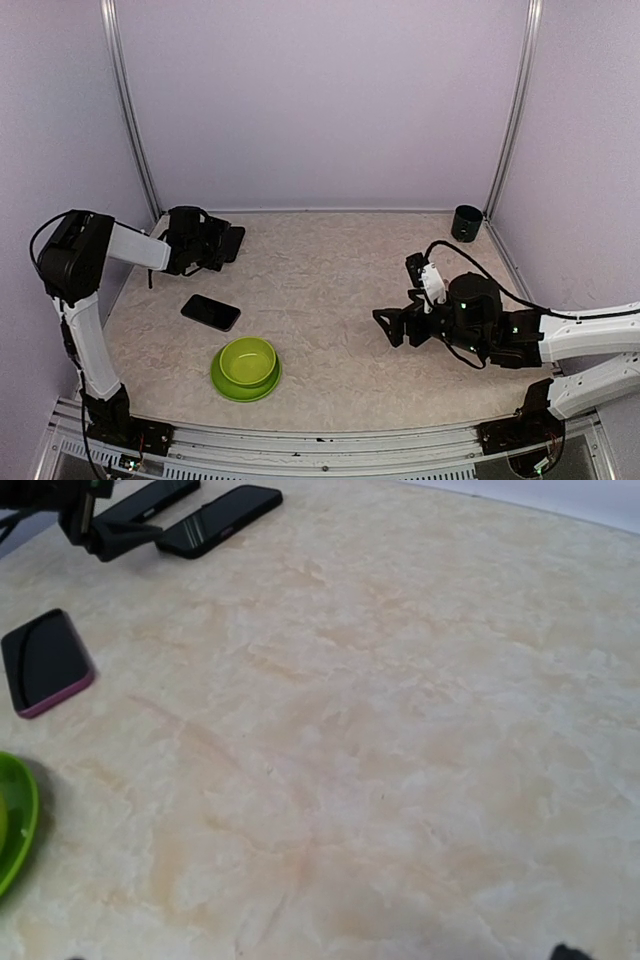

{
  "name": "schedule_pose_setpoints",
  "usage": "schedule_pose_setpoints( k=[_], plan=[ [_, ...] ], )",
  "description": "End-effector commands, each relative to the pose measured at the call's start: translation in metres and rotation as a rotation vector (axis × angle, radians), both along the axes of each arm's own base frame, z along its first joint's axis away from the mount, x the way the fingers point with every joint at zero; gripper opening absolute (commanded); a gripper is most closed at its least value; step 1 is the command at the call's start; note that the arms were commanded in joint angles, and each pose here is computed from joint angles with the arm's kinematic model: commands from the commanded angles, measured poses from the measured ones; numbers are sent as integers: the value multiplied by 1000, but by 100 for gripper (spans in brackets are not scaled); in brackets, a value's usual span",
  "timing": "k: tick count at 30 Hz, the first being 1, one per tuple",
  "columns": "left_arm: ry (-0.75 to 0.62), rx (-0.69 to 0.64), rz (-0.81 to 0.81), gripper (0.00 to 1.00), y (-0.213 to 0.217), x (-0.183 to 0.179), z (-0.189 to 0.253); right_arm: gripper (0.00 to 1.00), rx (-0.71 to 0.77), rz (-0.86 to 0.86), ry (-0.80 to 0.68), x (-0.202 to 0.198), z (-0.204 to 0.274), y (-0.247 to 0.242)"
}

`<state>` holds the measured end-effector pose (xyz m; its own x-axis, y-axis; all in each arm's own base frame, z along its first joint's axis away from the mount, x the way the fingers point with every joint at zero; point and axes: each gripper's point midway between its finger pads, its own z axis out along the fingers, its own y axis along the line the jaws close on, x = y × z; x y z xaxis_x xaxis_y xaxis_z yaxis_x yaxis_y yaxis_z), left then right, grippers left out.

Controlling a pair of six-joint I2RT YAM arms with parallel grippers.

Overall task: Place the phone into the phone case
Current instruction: Place the phone with the phone case at the corner of the board, then move the phone to the center of the board.

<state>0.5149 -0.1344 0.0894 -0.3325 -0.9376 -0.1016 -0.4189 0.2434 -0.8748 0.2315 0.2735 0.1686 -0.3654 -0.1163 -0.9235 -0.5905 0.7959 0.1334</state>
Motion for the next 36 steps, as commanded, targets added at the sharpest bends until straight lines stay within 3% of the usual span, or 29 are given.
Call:
schedule_pose_setpoints(
  k=[1,3,7,23,30,36],
  plan=[
    [-99,3,-35,91,-5,-5,41,99,18,-32,-17,8,17,0],
    [-114,11,-46,99,-5,-13,48,99,23,-56,5,10,21,-1],
    [-157,42,-73,99,-9,-32,66,100,69,-32,68,6,37,8],
    [-226,206,-183,99,-21,-108,90,100,487,220,304,-38,145,52],
    [-166,353,-267,99,-35,-141,73,100,713,287,369,-43,183,50],
    [-86,397,-278,99,-27,-161,59,100,837,385,373,-42,209,46]
  ],
)
